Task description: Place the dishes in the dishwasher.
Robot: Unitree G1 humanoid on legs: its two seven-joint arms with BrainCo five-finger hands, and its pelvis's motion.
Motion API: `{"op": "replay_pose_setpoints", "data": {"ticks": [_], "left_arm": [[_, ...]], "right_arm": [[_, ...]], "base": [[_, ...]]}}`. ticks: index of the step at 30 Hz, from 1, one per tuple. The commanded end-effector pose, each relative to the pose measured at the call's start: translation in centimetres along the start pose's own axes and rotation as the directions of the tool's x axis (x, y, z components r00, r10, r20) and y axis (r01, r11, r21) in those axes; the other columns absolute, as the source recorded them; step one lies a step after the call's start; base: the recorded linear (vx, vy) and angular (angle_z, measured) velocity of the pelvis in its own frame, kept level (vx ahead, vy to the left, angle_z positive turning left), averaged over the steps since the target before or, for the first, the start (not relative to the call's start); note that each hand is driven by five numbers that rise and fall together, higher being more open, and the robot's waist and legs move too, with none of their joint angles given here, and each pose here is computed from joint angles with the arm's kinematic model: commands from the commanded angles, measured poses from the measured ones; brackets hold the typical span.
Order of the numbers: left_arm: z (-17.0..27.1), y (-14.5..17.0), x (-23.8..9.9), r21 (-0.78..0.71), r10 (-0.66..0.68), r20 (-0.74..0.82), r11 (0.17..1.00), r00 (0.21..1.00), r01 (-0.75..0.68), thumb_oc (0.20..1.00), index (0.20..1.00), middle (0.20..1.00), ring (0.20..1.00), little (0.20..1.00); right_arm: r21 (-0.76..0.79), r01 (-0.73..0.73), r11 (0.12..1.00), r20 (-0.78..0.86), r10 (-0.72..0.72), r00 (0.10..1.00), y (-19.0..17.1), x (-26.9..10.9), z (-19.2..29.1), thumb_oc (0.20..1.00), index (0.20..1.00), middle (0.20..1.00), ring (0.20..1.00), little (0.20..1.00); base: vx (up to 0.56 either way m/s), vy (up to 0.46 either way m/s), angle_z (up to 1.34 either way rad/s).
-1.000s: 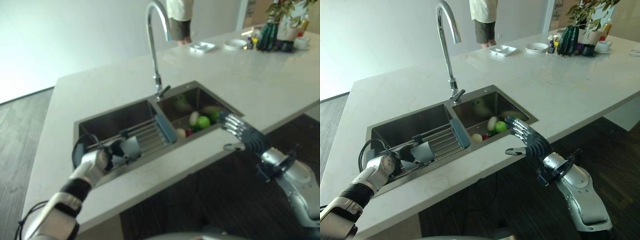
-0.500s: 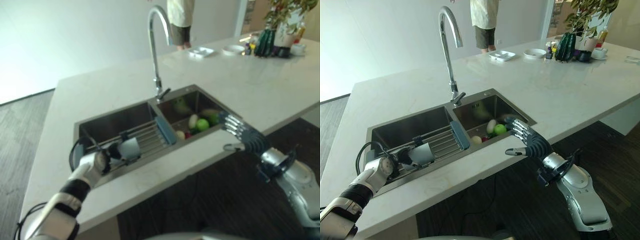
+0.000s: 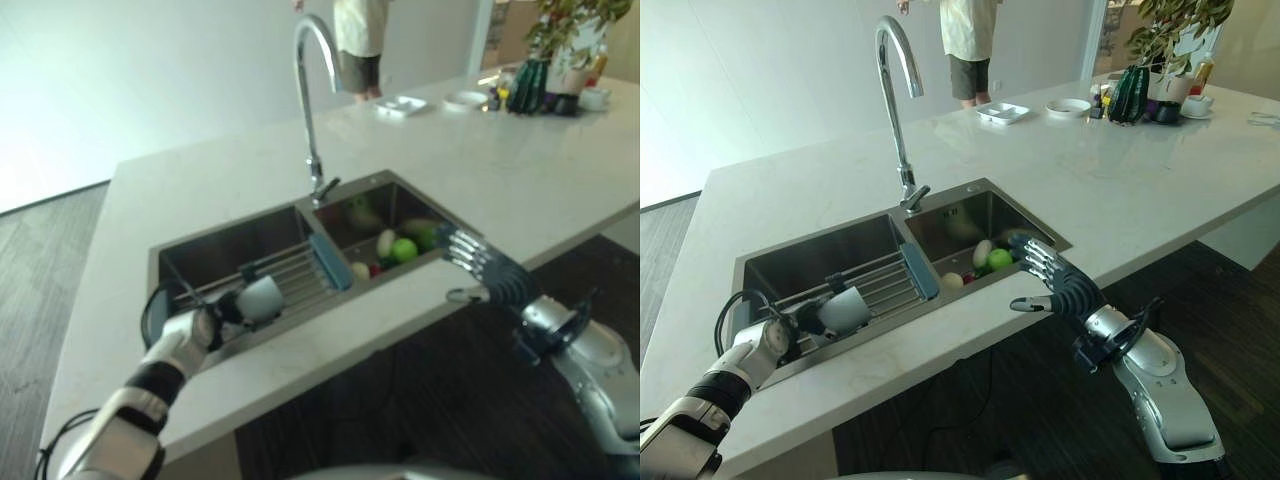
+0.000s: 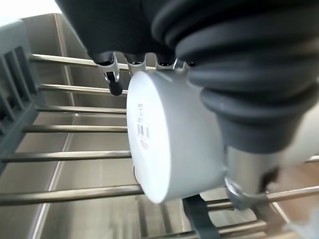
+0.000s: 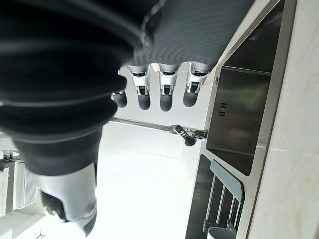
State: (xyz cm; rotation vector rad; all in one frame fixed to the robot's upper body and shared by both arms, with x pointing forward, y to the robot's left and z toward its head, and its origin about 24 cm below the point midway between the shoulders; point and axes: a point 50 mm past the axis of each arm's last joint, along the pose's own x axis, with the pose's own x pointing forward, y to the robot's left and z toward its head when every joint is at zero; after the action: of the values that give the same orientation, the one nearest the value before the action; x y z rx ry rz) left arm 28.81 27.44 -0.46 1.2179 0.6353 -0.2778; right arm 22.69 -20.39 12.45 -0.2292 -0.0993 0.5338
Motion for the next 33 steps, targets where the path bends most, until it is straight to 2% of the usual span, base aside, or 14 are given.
{"op": "replay_pose_setpoints", "data": {"ticks": [1,16,22,26,29,30,33], "left_arm": [[-0.4,3.2,0.2,0.047,0.078,-0.020,0.996,0.997,-0.077,0.200,0.200,0.200,0.200,0.200],[-1.7,2.3,0.5,0.035,0.179,-0.044,0.983,0.983,-0.178,0.200,0.200,0.200,0.200,0.200],[-1.3,4.3,-0.2,-0.097,0.300,0.018,0.950,0.954,-0.297,0.200,0.200,0.200,0.200,0.200],[-0.3,6.8,-1.9,-0.191,0.460,0.113,0.880,0.881,-0.435,0.200,0.200,0.200,0.200,0.200],[-0.1,7.6,-2.9,-0.230,0.521,0.138,0.844,0.842,-0.485,0.200,0.200,0.200,0.200,0.200],[0.1,8.5,-4.0,-0.271,0.585,0.169,0.801,0.793,-0.533,0.200,0.200,0.200,0.200,0.200],[0.4,9.8,-5.7,-0.332,0.677,0.189,0.726,0.712,-0.602,0.200,0.200,0.200,0.200,0.200]], "right_arm": [[-0.075,-0.001,0.997,0.152,0.012,0.988,-0.7,1.1,3.2,1.000,1.000,1.000,1.000,1.000],[-0.065,-0.009,0.998,0.144,0.019,0.989,-0.5,0.8,2.7,1.000,1.000,1.000,1.000,1.000],[-0.061,0.012,0.998,0.137,-0.003,0.991,-0.5,0.6,2.4,1.000,1.000,1.000,1.000,1.000],[-0.060,0.045,0.997,0.138,-0.036,0.990,-0.9,0.2,2.2,1.000,1.000,1.000,1.000,1.000],[-0.057,0.060,0.997,0.136,-0.052,0.989,-1.1,-0.1,2.1,1.000,1.000,1.000,1.000,1.000],[-0.057,0.074,0.996,0.133,-0.066,0.989,-1.2,-0.3,2.0,1.000,1.000,1.000,1.000,1.000],[-0.055,0.094,0.994,0.132,-0.087,0.987,-1.3,-0.4,1.9,1.000,1.000,1.000,1.000,1.000]], "base": [[0.00,0.000,0.00],[0.00,-0.005,-0.04],[0.00,0.000,0.00],[0.00,-0.002,0.01],[0.00,-0.005,0.07],[-0.01,0.000,0.16],[0.00,-0.004,0.14]]}}
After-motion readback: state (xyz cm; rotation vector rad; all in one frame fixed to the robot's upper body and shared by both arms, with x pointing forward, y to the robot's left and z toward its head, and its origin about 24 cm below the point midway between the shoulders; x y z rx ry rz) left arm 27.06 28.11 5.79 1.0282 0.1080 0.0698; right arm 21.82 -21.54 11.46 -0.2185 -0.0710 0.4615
